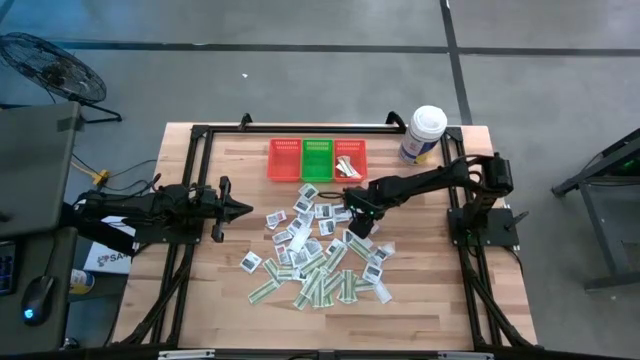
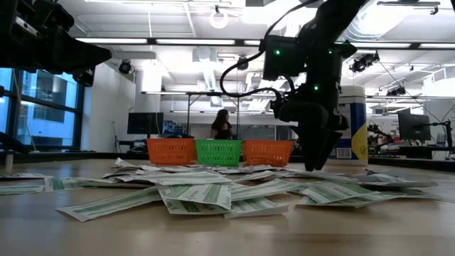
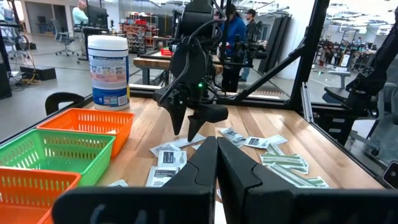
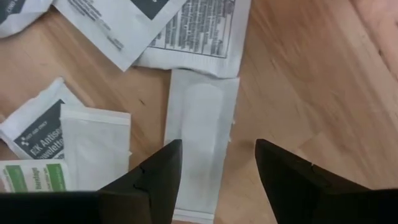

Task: Pick & Place First Aid Supplies
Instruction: Put the bandage pack into the right orange bin

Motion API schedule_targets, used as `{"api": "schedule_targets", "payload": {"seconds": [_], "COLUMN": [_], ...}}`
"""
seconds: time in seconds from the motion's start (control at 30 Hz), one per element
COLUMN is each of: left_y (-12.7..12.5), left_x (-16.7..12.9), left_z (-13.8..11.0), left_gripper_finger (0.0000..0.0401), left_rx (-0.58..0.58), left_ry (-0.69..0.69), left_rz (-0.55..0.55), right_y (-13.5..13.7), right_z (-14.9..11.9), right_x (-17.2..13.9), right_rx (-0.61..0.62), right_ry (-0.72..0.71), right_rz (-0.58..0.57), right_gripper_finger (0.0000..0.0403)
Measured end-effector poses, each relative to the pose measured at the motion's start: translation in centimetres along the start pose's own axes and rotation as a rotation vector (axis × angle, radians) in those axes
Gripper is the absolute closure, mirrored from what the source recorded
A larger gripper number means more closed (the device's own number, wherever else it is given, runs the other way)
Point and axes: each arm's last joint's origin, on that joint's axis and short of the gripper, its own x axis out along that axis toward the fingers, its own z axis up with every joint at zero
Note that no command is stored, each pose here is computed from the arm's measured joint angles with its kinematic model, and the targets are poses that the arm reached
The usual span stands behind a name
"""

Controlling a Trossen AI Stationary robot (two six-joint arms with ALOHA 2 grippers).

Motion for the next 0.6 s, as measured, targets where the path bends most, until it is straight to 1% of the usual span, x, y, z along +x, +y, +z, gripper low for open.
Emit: {"api": "schedule_targets", "payload": {"seconds": [0.23, 0.4, 0.6], "left_y": [0.0, 0.0, 0.0], "left_x": [0.0, 0.0, 0.0], "left_z": [0.0, 0.0, 0.0], "left_gripper_finger": [0.0400, 0.0400, 0.0400], "left_rx": [0.000, 0.000, 0.000], "left_ry": [0.000, 0.000, 0.000], "left_rz": [0.000, 0.000, 0.000], "right_y": [0.4, 0.6, 0.6], "right_z": [0.0, 0.0, 0.0], "right_x": [1.1, 1.2, 1.2], "right_rx": [-0.009, -0.013, -0.011], "right_ry": [0.024, 0.013, 0.016], "right_rz": [0.010, 0.004, 0.008], "right_gripper_finger": [0.0223, 0.0232, 0.0260]}}
